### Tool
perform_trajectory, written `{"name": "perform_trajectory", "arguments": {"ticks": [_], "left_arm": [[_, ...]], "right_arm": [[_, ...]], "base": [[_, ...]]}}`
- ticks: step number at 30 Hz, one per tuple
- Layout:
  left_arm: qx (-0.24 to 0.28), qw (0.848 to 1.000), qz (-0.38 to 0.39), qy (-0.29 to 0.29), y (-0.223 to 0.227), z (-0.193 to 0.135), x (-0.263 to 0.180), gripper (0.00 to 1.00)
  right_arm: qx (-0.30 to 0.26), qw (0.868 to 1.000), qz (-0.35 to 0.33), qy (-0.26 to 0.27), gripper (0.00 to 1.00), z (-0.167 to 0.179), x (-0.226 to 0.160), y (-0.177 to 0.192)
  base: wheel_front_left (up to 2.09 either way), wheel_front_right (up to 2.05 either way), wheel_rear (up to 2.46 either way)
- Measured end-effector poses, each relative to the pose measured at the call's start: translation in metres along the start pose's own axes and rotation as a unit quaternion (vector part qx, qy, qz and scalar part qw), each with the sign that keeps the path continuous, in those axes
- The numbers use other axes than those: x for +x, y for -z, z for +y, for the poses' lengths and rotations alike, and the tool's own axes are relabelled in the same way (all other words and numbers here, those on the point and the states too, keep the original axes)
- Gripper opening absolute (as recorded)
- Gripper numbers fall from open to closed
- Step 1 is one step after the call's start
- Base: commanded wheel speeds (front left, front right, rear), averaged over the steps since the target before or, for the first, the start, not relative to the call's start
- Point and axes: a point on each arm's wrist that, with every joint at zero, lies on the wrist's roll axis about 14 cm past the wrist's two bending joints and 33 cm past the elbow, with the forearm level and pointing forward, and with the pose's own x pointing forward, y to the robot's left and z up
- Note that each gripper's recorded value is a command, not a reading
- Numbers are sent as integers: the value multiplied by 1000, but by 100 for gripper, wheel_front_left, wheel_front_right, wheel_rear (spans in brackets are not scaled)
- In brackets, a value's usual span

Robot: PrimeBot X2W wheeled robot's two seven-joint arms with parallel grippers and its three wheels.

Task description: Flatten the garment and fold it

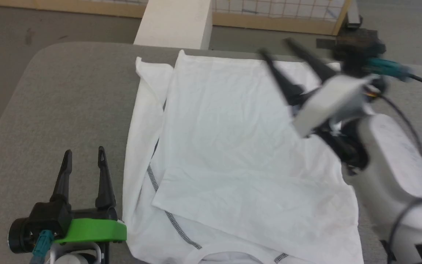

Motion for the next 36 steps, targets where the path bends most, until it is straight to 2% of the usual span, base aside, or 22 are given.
{"name": "perform_trajectory", "arguments": {"ticks": [2, 5, 10, 16, 21, 26, 28, 30, 33, 36], "left_arm": [[-1, 1000, -5, 6, -3, -4, 2, 100], [-1, 1000, -9, 15, -4, -9, 5, 100], [-2, 999, -6, 33, -1, -21, 9, 100], [-8, 998, 0, 59, 7, -37, 26, 100], [-12, 995, 22, 99, 15, -50, 69, 100], [-19, 993, 66, 99, 18, -45, 139, 100], [-4, 991, 93, 97, 21, -38, 165, 100], [35, 984, 137, 104, 32, -31, 188, 100], [57, 975, 194, 93, 50, -18, 215, 100], [58, 962, 252, 90, 75, -15, 231, 100]], "right_arm": [[-26, 996, -50, 63, 100, -38, -27, -17], [-56, 985, -89, 134, 100, -70, -70, -26], [-92, 961, -124, 230, 100, -100, -142, -25], [-71, 940, -108, 316, 100, -120, -198, 2], [-62, 932, -113, 340, 100, -133, -207, 3], [-56, 926, -108, 357, 100, -151, -203, 8], [-56, 924, -111, 361, 100, -159, -199, 7], [-55, 922, -114, 365, 100, -168, -193, 9], [-50, 919, -109, 375, 100, -181, -190, 19], [-43, 917, -93, 386, 100, -193, -189, 36]], "base": [[0, 0, 0], [0, 0, 0], [0, 0, 0], [0, 0, 0], [0, 0, 0], [0, 0, 0], [0, 0, 0], [0, 0, 0], [0, 0, 0], [0, 0, 0]]}}
